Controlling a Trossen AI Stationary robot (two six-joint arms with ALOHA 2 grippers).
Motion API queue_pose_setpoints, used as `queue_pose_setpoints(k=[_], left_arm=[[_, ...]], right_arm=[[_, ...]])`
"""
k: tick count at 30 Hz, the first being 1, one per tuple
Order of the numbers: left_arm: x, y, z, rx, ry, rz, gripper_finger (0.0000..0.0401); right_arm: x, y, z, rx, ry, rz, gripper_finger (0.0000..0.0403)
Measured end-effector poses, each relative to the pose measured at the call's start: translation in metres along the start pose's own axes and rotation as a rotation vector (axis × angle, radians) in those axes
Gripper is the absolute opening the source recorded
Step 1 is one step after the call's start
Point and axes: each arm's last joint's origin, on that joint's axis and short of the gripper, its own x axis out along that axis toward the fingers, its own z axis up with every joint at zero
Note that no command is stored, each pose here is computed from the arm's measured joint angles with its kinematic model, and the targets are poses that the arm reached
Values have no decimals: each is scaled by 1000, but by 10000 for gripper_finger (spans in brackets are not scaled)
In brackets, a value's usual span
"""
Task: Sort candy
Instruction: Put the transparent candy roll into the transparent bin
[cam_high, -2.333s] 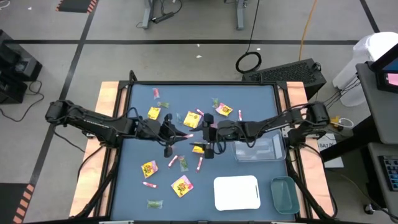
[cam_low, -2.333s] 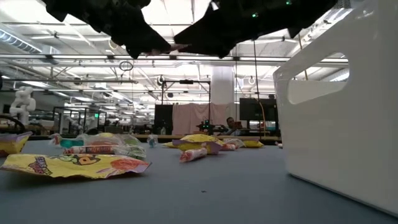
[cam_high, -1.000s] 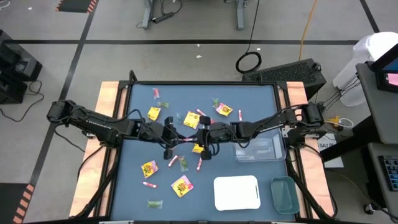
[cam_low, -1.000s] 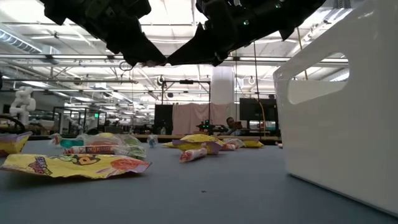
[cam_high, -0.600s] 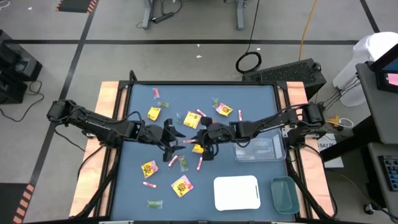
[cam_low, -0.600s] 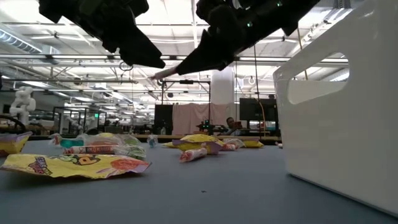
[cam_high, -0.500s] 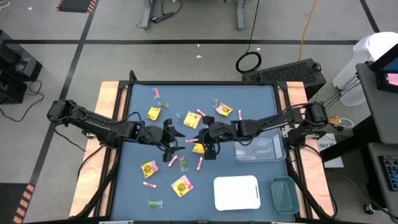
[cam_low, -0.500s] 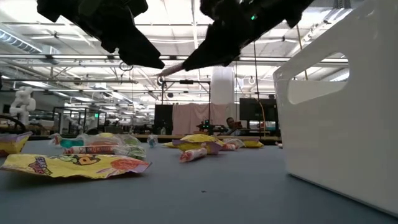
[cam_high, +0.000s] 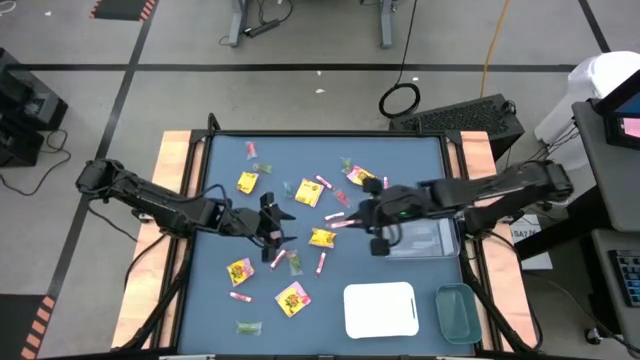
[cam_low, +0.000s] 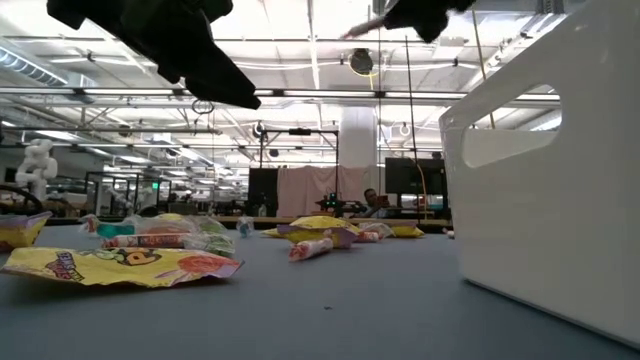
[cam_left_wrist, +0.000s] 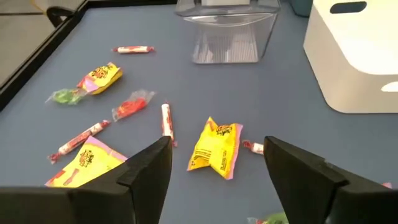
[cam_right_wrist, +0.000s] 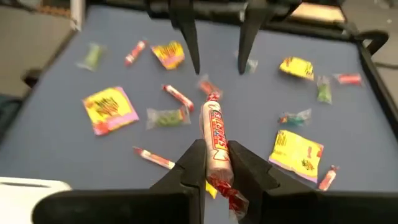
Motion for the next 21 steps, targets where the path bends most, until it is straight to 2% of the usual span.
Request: queue_pose_setpoints(k=[4,7,14,21], left_arm=[[-2,-8,0,15,-6,-32,258],[-4,-15,1,23,-25,-57,258],[-7,-21,0,36,-26,-84,258],[-9,-27,-1,47,-31,-102,258]], right_arm=[[-26,5,-5,-4,-107,23,43],[-33,7,-18,1,-198,34,43],[-35,5,-43,27,-437,19,43],[-30,2,-58,38,-503,-84,43]])
